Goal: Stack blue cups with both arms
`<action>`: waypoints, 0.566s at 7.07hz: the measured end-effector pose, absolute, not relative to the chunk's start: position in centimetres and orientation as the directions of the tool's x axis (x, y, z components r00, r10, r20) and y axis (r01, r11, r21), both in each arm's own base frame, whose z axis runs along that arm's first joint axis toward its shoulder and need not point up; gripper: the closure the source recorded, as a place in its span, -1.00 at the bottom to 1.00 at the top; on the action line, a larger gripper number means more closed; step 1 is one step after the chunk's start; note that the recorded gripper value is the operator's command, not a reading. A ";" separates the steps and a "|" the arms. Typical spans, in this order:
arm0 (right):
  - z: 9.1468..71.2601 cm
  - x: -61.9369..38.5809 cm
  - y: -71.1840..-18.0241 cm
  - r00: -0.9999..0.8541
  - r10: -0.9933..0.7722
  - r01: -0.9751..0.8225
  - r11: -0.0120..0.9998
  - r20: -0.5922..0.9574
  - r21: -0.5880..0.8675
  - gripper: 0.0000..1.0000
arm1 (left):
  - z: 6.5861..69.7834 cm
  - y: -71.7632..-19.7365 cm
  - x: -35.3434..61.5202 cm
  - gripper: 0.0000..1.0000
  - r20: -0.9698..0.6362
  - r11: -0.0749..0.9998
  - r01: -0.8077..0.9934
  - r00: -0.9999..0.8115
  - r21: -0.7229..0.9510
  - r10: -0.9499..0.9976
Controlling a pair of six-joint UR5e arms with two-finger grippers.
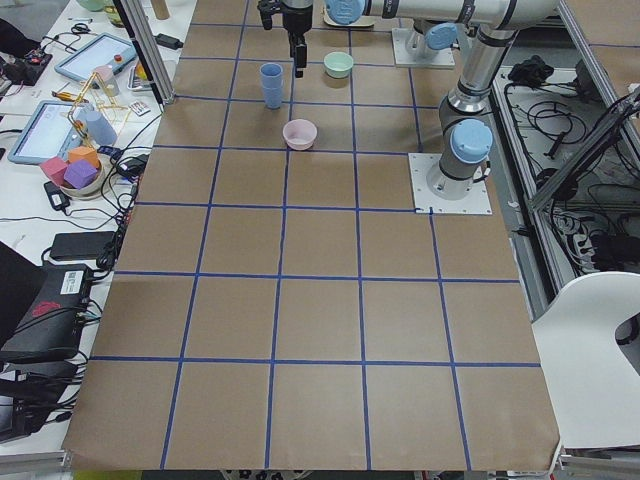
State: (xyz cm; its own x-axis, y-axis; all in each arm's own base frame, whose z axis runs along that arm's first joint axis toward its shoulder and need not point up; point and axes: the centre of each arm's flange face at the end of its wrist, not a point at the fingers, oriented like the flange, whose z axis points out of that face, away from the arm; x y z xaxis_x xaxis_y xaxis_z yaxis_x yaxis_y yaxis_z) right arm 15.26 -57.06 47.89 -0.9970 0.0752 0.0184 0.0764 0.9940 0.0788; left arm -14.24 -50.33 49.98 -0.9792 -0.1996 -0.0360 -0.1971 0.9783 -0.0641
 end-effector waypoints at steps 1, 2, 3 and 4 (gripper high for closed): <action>48.8 14.6 -56.1 -0.997 0.073 0.075 0.993 0.019 0.092 -0.97 | 50.0 -50.3 -14.2 -1.00 -0.036 0.978 -0.197 -0.979 -0.064 -0.200; 49.6 14.5 -55.0 -0.997 0.068 0.070 0.993 0.020 0.098 -0.97 | 50.0 -50.3 -14.2 -1.00 -0.036 0.978 -0.197 -0.979 -0.063 -0.200; 50.1 14.5 -54.0 -0.998 0.064 0.065 0.993 0.020 0.100 -1.00 | 50.0 -50.3 -14.2 -1.00 -0.036 0.978 -0.197 -0.979 -0.063 -0.200; 50.0 14.5 -53.1 -0.998 0.064 0.065 0.993 0.020 0.103 -1.00 | 50.1 -50.2 -14.2 -1.00 -0.036 0.978 -0.197 -0.979 -0.063 -0.200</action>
State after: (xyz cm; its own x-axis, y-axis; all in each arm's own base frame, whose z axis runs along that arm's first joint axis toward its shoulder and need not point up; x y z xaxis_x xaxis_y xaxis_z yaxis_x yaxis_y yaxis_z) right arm 14.49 -53.13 49.99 -0.9978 0.0637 0.0198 0.0654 0.9926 0.1026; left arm -14.23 -50.24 50.05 -0.9792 -0.1996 -0.0362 -0.1971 0.9783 -0.0634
